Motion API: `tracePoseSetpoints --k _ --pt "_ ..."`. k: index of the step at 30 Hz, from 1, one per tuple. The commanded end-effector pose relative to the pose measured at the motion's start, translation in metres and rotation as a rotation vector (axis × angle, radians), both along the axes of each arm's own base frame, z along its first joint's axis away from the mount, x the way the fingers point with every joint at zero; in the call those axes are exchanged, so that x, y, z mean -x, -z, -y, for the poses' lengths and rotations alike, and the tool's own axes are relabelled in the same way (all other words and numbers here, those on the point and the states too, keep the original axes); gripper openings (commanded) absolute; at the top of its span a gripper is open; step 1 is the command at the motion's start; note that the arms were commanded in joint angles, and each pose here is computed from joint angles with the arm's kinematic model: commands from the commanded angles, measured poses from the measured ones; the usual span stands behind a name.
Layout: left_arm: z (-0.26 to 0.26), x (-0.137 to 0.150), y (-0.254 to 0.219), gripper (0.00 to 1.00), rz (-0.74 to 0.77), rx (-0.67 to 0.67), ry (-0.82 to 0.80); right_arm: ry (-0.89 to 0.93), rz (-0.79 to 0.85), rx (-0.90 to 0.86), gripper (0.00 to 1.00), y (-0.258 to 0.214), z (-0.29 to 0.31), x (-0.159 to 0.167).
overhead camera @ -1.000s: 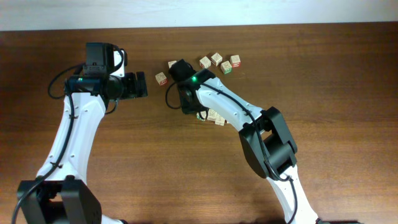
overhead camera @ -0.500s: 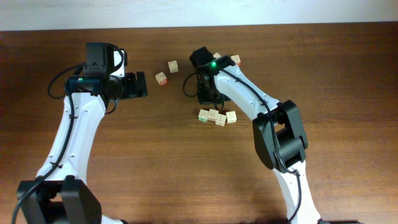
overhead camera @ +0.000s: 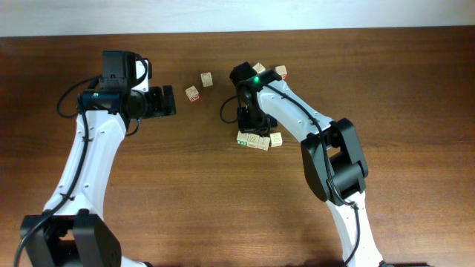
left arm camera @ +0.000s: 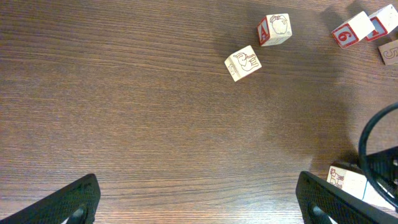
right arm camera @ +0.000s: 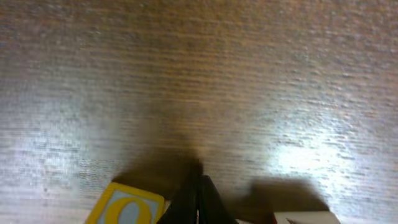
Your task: Rotate 4 blocks
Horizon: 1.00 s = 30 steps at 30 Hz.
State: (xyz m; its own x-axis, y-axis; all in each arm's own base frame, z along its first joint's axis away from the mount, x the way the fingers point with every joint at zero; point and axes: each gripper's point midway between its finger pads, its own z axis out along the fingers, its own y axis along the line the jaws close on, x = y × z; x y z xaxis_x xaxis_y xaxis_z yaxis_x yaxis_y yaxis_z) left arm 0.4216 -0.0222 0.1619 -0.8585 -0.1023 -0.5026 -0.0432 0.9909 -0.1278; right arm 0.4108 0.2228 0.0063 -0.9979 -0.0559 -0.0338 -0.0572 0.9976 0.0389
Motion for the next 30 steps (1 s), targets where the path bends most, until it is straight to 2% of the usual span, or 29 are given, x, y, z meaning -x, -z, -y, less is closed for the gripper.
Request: tracePoseSetpoints --k 1,2,4,6,7,9,14,18,22,30 --pt "0.000 -0.004 -0.007 0.99 0.019 0.000 -0.005 0.017 0.076 -0.039 0.05 -0.046 0.013 -0.030" --pt "0.000 -0.004 -0.007 0.99 0.019 0.000 -0.005 0.021 0.097 -0.048 0.04 -0.066 0.018 -0.034" --pt "0.000 -0.004 -0.007 0.99 0.019 0.000 -0.005 0.029 0.237 -0.012 0.05 -0.160 0.043 -0.025" --pt "0.000 -0.004 -0.007 0.99 0.019 0.000 -0.005 0.068 0.301 0.034 0.05 -0.200 0.063 -0.010" --pt "0.000 -0.004 -0.007 0.99 0.019 0.000 -0.005 0.071 0.300 0.038 0.05 -0.204 0.066 -0.006" --pt "0.000 -0.004 -0.007 0.99 0.019 0.000 -0.005 0.076 0.266 0.050 0.05 -0.190 0.070 -0.005" --pt "0.000 -0.004 -0.007 0.99 0.019 0.000 -0.005 0.094 0.218 -0.008 0.04 -0.087 0.062 -0.015" --pt "0.000 -0.004 -0.007 0.99 0.019 0.000 -0.005 0.112 0.227 -0.017 0.05 -0.034 0.064 -0.009" --pt "0.000 -0.004 -0.007 0.99 0.019 0.000 -0.005 0.108 0.213 -0.035 0.04 -0.014 0.063 -0.002" --pt "0.000 -0.004 -0.007 0.99 0.019 0.000 -0.005 0.128 0.134 -0.040 0.04 -0.008 0.063 0.015"
